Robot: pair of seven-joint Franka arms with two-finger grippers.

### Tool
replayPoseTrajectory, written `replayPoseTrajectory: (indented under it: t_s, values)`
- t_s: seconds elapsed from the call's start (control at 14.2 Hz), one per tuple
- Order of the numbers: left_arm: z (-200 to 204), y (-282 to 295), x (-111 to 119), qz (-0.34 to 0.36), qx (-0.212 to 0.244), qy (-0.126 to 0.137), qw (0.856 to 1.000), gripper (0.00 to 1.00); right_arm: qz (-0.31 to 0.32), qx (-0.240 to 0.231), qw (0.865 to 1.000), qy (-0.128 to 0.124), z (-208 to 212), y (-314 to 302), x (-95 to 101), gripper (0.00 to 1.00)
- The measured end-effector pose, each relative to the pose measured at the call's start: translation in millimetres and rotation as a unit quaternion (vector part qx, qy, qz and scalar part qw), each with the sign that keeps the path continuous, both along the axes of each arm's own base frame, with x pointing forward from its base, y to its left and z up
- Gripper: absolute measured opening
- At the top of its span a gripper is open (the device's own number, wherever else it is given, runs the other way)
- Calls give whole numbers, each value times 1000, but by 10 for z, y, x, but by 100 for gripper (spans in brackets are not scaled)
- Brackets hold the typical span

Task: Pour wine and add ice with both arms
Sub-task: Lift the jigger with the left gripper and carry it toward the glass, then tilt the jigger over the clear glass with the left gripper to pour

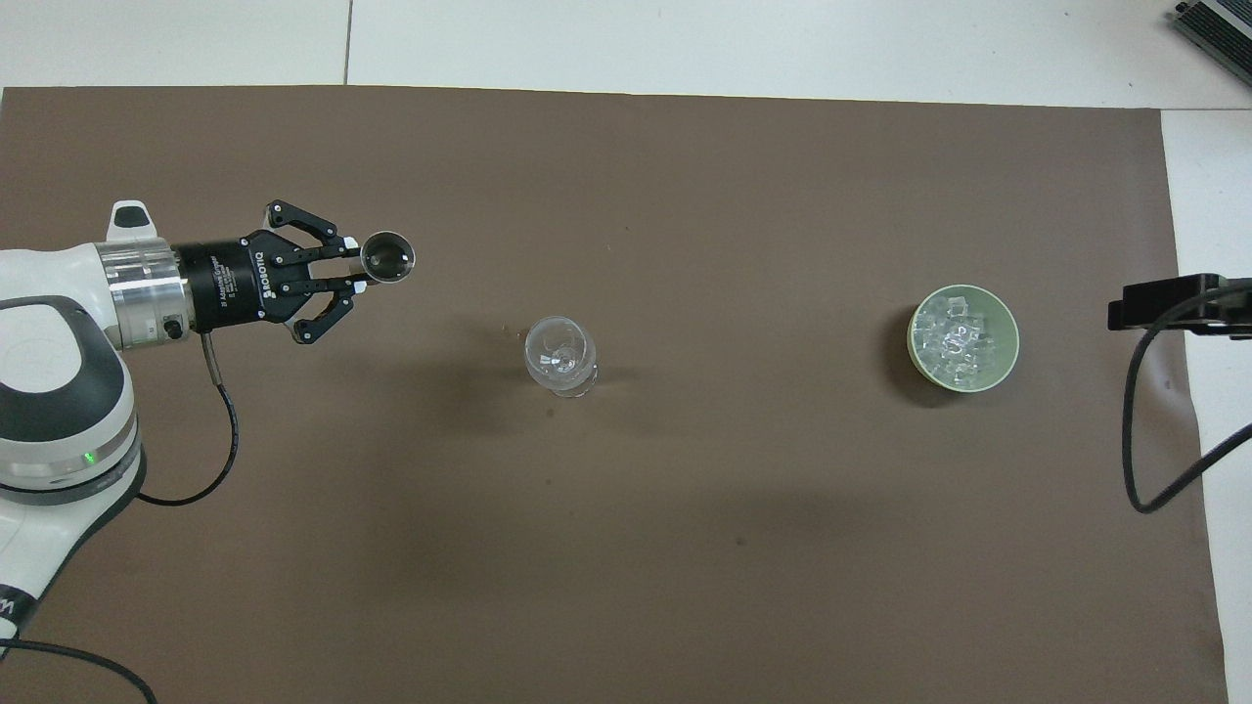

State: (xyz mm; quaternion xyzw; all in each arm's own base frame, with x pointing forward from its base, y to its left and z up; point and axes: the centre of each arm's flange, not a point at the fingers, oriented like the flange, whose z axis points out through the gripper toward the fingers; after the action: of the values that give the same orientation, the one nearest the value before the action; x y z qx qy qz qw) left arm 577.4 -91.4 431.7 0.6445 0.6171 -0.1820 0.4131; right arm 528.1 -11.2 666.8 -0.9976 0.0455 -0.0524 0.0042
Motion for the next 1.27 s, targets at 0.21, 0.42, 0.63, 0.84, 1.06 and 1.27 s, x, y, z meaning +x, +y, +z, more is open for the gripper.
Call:
replayPoseTrajectory:
  t_s: [0.21,0.42,0.63,0.84,1.06,1.27]
  values:
    - [24,-277,-89,2,16,-10,1000,21,0,0,1000,0,0,0,0,100]
    - [91,-591,-165,14,29,-22,999,21,0,0,1000,0,0,0,0,100]
    - [133,-861,-242,20,42,-39,998,21,0,0,1000,0,0,0,0,100]
    - [112,-960,-295,26,53,-49,997,21,0,0,1000,0,0,0,0,100]
    - [135,-955,-335,26,57,-56,996,21,0,0,1000,0,0,0,0,100]
    - [178,-933,-407,20,63,-68,995,21,0,0,1000,0,0,0,0,100]
